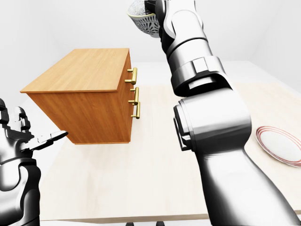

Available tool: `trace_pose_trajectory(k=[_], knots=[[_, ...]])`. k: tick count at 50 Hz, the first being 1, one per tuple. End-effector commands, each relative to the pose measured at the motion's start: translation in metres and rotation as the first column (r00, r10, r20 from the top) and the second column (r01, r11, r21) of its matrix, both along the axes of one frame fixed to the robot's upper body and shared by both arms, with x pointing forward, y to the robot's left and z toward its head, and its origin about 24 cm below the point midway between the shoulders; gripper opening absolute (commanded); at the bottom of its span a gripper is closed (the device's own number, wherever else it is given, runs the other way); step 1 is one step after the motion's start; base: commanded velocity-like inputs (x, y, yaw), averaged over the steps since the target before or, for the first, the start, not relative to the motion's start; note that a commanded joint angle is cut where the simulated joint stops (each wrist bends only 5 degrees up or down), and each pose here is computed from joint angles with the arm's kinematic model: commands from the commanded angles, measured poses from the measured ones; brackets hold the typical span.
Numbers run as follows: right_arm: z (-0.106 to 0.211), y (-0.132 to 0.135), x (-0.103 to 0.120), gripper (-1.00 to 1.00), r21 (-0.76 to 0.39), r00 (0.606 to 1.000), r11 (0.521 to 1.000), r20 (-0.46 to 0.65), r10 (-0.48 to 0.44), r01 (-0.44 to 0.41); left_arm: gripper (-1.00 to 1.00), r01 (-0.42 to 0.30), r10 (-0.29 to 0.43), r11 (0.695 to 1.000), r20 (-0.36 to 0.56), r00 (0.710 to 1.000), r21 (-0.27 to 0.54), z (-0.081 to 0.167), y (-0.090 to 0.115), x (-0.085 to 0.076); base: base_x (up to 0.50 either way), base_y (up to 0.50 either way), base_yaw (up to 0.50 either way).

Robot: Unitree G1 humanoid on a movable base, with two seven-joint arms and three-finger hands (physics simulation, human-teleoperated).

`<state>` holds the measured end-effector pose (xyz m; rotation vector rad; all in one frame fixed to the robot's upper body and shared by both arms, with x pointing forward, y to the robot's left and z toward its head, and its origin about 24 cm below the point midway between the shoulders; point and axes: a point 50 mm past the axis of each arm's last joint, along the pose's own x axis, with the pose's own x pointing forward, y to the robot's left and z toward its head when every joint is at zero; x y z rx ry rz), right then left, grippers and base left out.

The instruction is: Put the bowl on top of the cabinet.

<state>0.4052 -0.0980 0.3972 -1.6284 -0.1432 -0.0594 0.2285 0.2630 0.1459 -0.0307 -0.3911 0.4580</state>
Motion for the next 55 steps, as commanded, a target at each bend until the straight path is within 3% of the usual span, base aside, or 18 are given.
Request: trace_pose_trajectory(k=[1, 5, 18, 34, 42, 55], knots=[[0.019, 0.060, -0.017, -1.00, -0.006, 0.984, 0.987, 0.075, 0.159, -0.159, 1.00, 0.009, -0.010, 1.000, -0.032, 0.999, -0.026, -0.009, -0.003, 0.006, 0.00, 0.00, 0.00], [0.013, 0.077, -0.020, -1.00, 0.055, 0.972, 0.971, 0.052, 0.231, -0.233, 1.00, 0.010, -0.010, 1.000, -0.034, 0.999, -0.025, -0.009, -0.004, 0.006, 0.00, 0.00, 0.00], [-0.005, 0.123, -0.029, -1.00, 0.074, 0.932, 0.929, 0.023, 0.361, -0.362, 1.00, 0.008, -0.009, 1.000, -0.029, 1.000, -0.027, -0.008, -0.004, 0.005, 0.00, 0.00, 0.00], [-0.034, 0.144, -0.030, -1.00, 0.088, 0.907, 0.907, -0.048, 0.417, -0.412, 1.00, 0.008, -0.010, 0.999, -0.046, 0.999, -0.036, -0.012, -0.002, 0.008, 0.00, 0.00, 0.00], [-0.058, 0.144, -0.023, -1.00, 0.109, 0.903, 0.907, -0.103, 0.417, -0.407, 1.00, 0.008, -0.009, 0.999, -0.042, 0.999, -0.036, -0.012, -0.002, 0.007, 0.00, 0.00, 0.00], [-0.067, 0.147, -0.023, -1.00, 0.140, 0.890, 0.898, -0.137, 0.435, -0.417, 1.00, 0.007, -0.008, 0.999, -0.041, 0.999, -0.037, -0.011, -0.002, 0.007, 0.00, 0.00, 0.00]])
